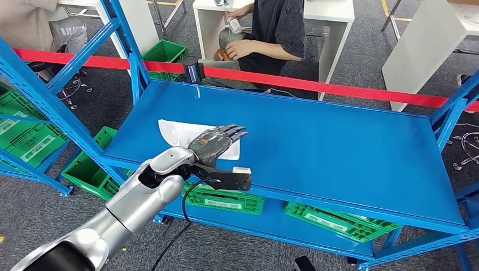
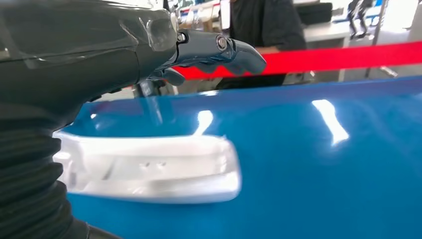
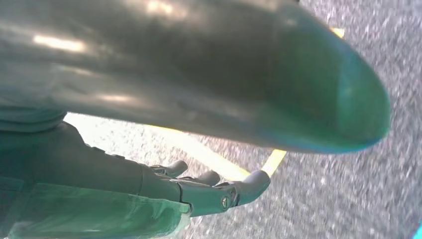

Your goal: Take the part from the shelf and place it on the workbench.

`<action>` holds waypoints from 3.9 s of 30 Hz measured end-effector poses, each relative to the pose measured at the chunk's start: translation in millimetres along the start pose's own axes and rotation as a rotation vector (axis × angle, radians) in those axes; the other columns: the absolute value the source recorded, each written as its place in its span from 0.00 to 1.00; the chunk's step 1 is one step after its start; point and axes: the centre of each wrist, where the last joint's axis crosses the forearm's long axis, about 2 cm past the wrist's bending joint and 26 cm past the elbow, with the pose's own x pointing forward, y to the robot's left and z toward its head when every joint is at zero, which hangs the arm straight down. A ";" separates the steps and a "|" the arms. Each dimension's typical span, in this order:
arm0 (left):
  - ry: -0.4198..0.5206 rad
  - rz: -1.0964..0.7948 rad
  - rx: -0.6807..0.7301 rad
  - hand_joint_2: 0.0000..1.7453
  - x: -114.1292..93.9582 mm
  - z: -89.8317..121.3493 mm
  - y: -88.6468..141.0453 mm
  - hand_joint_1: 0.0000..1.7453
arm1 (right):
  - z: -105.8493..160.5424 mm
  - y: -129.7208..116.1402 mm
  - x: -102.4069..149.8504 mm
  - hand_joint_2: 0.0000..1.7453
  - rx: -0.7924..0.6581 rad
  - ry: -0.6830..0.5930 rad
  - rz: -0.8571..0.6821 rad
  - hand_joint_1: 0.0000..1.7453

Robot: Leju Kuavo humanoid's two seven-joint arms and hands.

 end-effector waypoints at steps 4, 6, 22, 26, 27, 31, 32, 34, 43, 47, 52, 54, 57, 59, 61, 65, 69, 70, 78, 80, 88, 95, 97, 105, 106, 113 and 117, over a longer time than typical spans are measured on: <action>0.010 0.008 -0.009 1.00 1.1 -6.6 1.8 0.00 | -0.2 0.7 1.9 0.00 0.000 -0.002 0.005 0.00; 0.018 0.013 -0.023 1.00 1.1 -9.6 0.2 0.00 | -0.2 -0.5 2.7 0.00 -0.004 -0.002 0.007 0.00; 0.097 0.035 -0.096 1.00 -12.0 -18.2 -8.9 0.00 | -0.3 -7.3 13.7 0.00 -0.017 -0.002 0.023 0.00; 0.116 0.039 -0.109 1.00 -16.7 -17.6 -10.8 0.00 | -0.3 -7.2 14.4 0.00 -0.017 -0.003 0.026 0.00; 0.118 0.037 -0.107 1.00 -17.6 -18.1 -9.2 0.00 | -0.5 -6.4 15.2 0.00 -0.015 -0.005 0.026 0.00; 0.122 0.033 -0.104 1.00 -19.3 -19.9 -5.3 0.00 | -0.8 -4.4 17.3 0.00 -0.012 -0.009 0.027 0.00; 0.123 0.034 -0.105 1.00 -19.1 -20.2 -5.5 0.00 | -0.9 -3.9 17.3 0.00 -0.011 -0.008 0.027 0.00; 0.121 0.035 -0.103 1.00 -17.8 -21.5 -4.6 0.00 | -0.9 -3.8 17.5 0.00 -0.011 -0.009 0.027 0.00; 0.125 0.041 -0.118 1.00 -16.8 -21.6 -9.5 0.00 | -0.4 -7.7 15.8 0.00 -0.019 -0.004 0.027 0.00; 0.127 0.042 -0.119 1.00 -17.1 -21.6 -9.7 0.00 | -0.4 -7.5 15.4 0.00 -0.019 -0.002 0.027 0.00; 0.138 0.040 -0.121 1.00 -18.7 -21.7 -9.5 0.00 | 0.0 -10.9 16.2 0.00 0.003 -0.001 0.043 0.00; 0.151 0.041 -0.130 1.00 -19.8 -21.5 -11.5 0.00 | 0.4 -13.4 15.8 0.00 0.009 0.002 0.047 0.00; 0.163 0.034 -0.133 1.00 -20.9 -24.1 -9.2 0.00 | 0.7 -16.1 16.8 0.00 0.013 0.002 0.053 0.00; 0.169 0.028 -0.127 1.00 -22.2 -26.8 -4.7 0.00 | 0.6 -16.2 18.7 0.00 0.019 0.000 0.058 0.00; 0.179 0.025 -0.126 1.00 -23.9 -28.0 -2.9 0.00 | 0.5 -15.7 19.2 0.00 0.025 0.003 0.063 0.00; 0.279 -0.004 -0.098 1.00 -28.8 -28.9 0.3 0.00 | 0.6 -15.8 18.8 0.00 0.027 0.005 0.066 0.00; 0.337 -0.013 -0.106 1.00 -35.5 -25.4 -5.2 0.00 | 1.2 -18.7 15.0 0.00 0.021 0.014 0.066 0.00; 0.343 -0.012 -0.111 1.00 -36.3 -24.6 -7.2 0.00 | 1.3 -19.0 14.3 0.00 0.021 0.015 0.066 0.00; 0.369 -0.009 -0.117 1.00 -41.3 -22.6 -9.6 0.00 | 1.3 -19.4 14.2 0.00 0.017 0.016 0.063 0.00; 0.378 -0.011 -0.115 1.00 -42.9 -22.3 -8.8 0.00 | 1.3 -19.2 14.6 0.00 0.015 0.015 0.062 0.00; 0.444 -0.061 -0.126 1.00 -47.5 -20.2 -9.9 0.00 | 0.1 -11.8 15.4 0.00 -0.004 0.008 0.039 0.00; 0.452 -0.064 -0.117 1.00 -47.2 -22.0 -6.5 0.00 | -0.6 -6.2 16.3 0.00 0.004 0.005 0.028 0.00; 0.449 -0.063 -0.116 1.00 -45.8 -23.1 -6.1 0.00 | -0.5 -6.9 16.1 0.00 0.003 0.005 0.028 0.00; 0.454 -0.061 -0.125 1.00 -45.4 -22.2 -10.0 0.00 | -0.1 -9.2 13.6 0.00 -0.002 0.010 0.024 0.00; 0.455 -0.062 -0.124 1.00 -45.3 -22.3 -9.9 0.00 | -0.1 -9.1 13.5 0.00 -0.002 0.010 0.023 0.00; 0.455 -0.058 -0.132 1.00 -46.6 -21.9 -9.4 0.99 | 0.2 -11.2 12.8 0.00 0.005 0.011 0.029 0.00; 0.445 -0.039 -0.157 1.00 -47.4 -21.2 -11.2 0.85 | 0.8 -15.0 11.9 0.00 0.005 0.012 0.034 0.00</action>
